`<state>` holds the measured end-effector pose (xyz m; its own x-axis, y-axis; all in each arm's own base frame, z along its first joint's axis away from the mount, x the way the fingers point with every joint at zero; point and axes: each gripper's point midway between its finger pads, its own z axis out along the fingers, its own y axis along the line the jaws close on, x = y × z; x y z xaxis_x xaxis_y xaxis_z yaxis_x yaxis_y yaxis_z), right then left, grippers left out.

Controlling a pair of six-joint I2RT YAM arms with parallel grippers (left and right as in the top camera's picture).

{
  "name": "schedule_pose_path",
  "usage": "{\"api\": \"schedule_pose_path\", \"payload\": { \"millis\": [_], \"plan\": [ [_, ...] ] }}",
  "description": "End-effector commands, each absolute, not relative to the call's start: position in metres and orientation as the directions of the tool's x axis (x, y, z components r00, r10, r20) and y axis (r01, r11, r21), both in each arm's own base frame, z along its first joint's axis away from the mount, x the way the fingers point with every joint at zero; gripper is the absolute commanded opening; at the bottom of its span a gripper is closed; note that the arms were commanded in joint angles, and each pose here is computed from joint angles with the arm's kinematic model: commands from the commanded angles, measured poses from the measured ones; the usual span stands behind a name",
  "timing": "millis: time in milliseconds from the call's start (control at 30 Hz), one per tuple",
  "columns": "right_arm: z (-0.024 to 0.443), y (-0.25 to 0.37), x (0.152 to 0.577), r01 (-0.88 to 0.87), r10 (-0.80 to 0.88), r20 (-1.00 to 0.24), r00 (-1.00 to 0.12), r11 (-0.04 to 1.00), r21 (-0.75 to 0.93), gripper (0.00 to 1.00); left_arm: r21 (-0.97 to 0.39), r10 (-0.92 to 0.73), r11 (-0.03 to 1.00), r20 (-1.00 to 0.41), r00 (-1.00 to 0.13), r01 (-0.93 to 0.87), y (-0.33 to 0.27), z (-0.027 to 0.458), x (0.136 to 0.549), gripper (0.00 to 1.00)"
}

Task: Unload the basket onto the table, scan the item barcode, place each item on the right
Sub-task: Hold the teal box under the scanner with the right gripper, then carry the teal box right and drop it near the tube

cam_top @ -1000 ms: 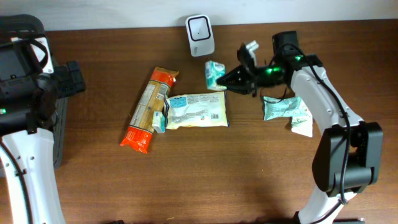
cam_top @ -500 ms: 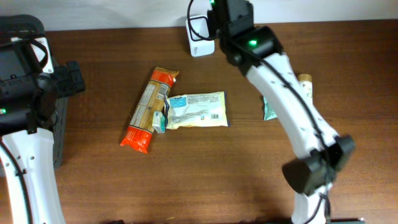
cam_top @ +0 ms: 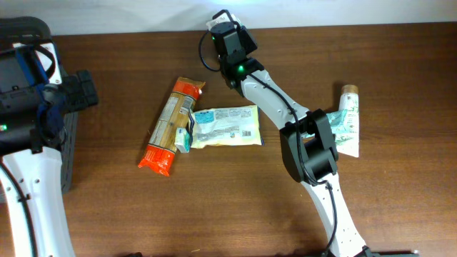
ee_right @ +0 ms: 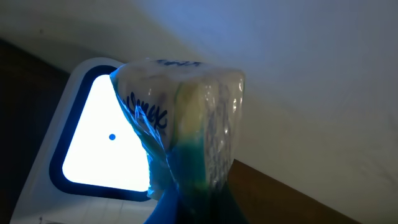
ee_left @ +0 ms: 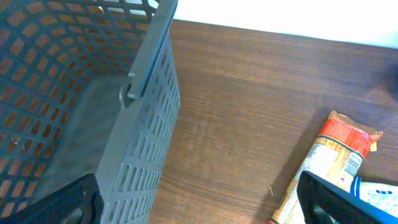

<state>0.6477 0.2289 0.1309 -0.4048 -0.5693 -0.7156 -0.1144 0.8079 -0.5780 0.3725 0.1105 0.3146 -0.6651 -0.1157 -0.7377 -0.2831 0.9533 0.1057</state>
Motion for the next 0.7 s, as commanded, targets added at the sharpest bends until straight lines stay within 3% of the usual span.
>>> {"api": "schedule_pose_path", "payload": {
  "millis": [0, 133, 267, 367, 467, 500, 567, 667],
  "plan": [
    [0.132, 0.235, 0.646, -0.124, -0.57, -0.718, -0.4, 0.81, -0.573, 0.04, 0.103, -0.124, 0.949, -0.75, -0.65, -0.299, 0.113, 0.32, 0.372, 0.99],
    [0.137, 0.246, 0.641, -0.137, -0.576, -0.721, -0.386, 0.808, -0.572, 0.04, 0.103, -0.125, 0.949, -0.748, -0.652, -0.299, 0.113, 0.32, 0.372, 0.99],
    [0.17, 0.257, 0.627, -0.21, -0.583, -0.725, -0.367, 0.811, -0.546, 0.04, 0.103, -0.125, 0.949, -0.747, -0.653, -0.299, 0.113, 0.32, 0.371, 0.99],
    [0.213, 0.274, 0.592, -0.35, -0.457, -0.794, -0.401, 0.877, -0.328, 0.04, 0.103, -0.125, 0.949, -0.748, -0.652, -0.299, 0.113, 0.32, 0.372, 0.99],
    [0.267, 0.286, 0.527, -0.534, -0.281, -0.808, -0.518, 0.844, 0.05, 0.04, 0.103, -0.124, 0.949, -0.747, -0.653, -0.299, 0.113, 0.32, 0.371, 0.99],
    [0.281, 0.27, 0.508, -0.51, -0.226, -0.775, -0.59, 0.849, 0.14, 0.04, 0.103, -0.124, 0.949, -0.748, -0.652, -0.299, 0.113, 0.32, 0.372, 0.99],
    [0.29, 0.218, 0.483, -0.39, -0.144, -0.687, -0.712, 0.895, 0.216, 0.04, 0.103, -0.124, 0.949, -0.748, -0.652, -0.299, 0.113, 0.32, 0.372, 0.99],
    [0.238, 0.097, 0.469, -0.11, -0.019, -0.454, -0.891, 0.978, 0.175, 0.04, 0.103, -0.124, 0.949, -0.748, -0.652, -0.299, 0.113, 0.32, 0.372, 0.99]
  ]
}}
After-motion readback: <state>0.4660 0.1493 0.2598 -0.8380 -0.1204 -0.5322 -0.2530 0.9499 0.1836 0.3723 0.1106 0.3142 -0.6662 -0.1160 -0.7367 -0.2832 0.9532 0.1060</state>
